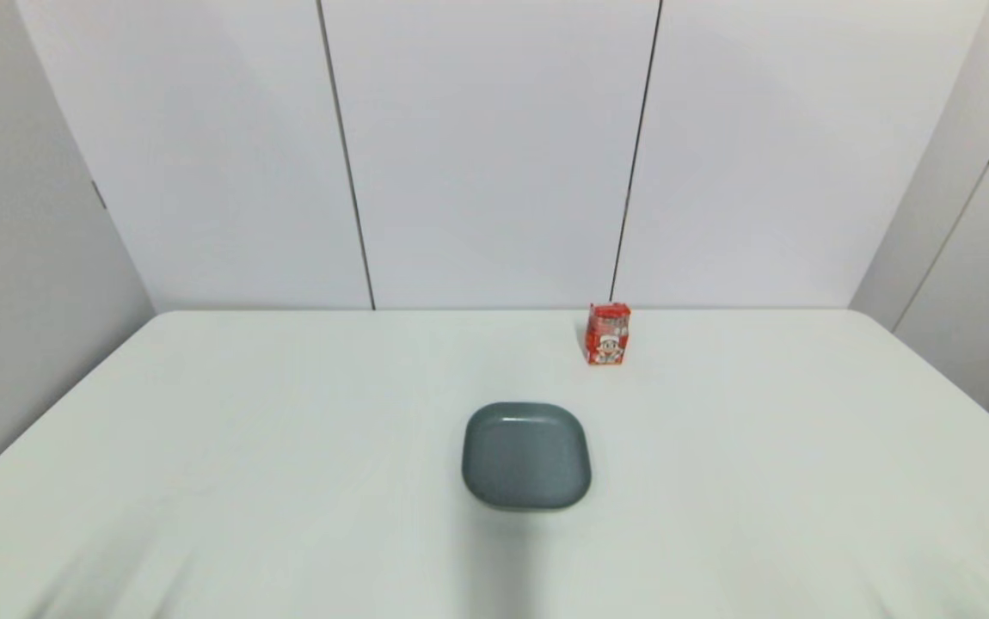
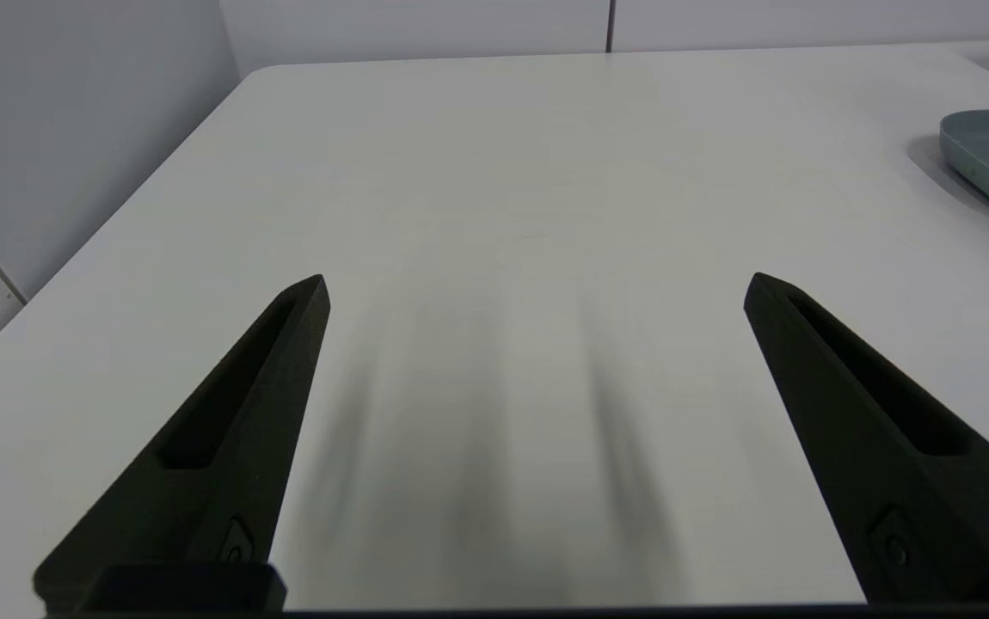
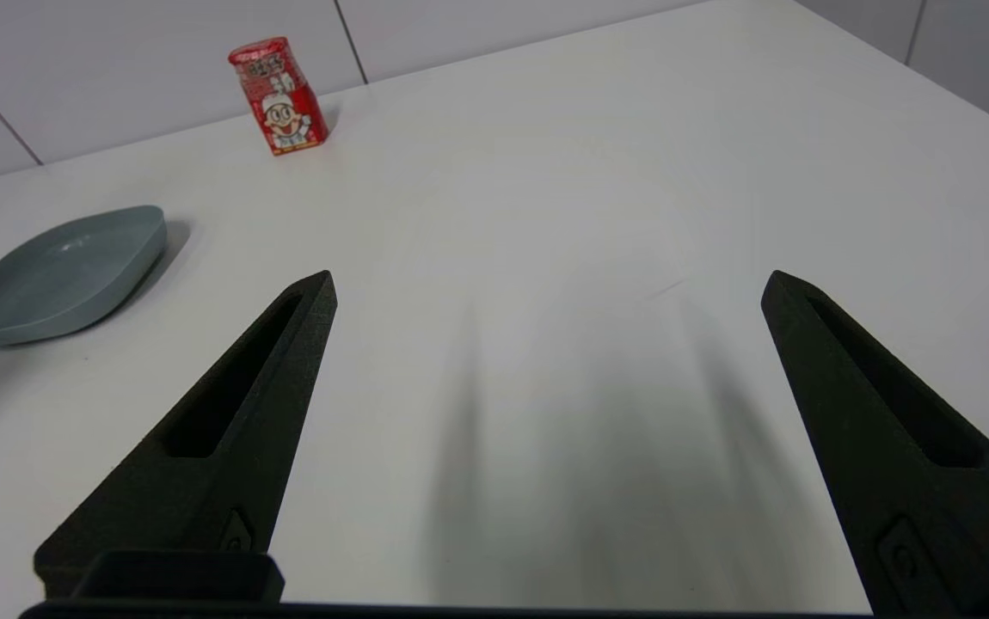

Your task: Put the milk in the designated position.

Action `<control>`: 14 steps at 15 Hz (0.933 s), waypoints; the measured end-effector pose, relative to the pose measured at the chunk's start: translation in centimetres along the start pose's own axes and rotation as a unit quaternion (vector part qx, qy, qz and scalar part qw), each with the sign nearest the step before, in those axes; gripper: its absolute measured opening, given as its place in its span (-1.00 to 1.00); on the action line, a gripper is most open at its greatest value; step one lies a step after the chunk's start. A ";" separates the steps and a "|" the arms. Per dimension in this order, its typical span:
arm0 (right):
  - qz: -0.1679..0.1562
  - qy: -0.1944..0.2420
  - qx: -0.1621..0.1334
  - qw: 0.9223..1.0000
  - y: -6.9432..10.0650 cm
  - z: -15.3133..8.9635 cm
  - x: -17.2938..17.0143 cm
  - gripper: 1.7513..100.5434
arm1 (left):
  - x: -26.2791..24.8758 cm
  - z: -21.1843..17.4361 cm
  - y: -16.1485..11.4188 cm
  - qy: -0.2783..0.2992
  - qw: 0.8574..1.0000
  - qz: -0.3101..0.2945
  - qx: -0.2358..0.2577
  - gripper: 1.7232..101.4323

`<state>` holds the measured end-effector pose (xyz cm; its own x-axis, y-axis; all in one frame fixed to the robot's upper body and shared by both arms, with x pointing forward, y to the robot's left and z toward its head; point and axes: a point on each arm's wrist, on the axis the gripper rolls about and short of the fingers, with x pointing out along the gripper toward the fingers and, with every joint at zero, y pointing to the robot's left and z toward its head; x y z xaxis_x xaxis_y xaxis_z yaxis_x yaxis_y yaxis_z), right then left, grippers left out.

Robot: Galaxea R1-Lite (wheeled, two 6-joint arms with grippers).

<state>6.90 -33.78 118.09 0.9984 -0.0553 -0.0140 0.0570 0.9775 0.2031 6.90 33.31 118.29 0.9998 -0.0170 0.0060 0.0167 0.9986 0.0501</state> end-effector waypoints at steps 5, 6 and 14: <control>0.006 -0.020 -0.016 1.000 0.4 1.7 0.1 0.95 | 0.0 0.0 0.0 0.000 1.000 0.000 0.000 0.93; 0.009 -0.028 -0.017 0.999 0.6 2.7 0.3 0.95 | 0.0 0.0 0.0 0.000 1.000 0.000 0.000 0.93; 0.096 0.057 -0.060 0.992 4.4 12.6 10.1 0.95 | 0.0 0.0 0.0 0.000 1.000 0.000 0.000 0.93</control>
<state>17.30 -32.62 131.17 0.9836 0.1518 -0.0976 -0.1426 0.9851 0.0958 6.90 33.31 118.30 0.9998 -0.0170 0.0064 0.0167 0.9986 0.0505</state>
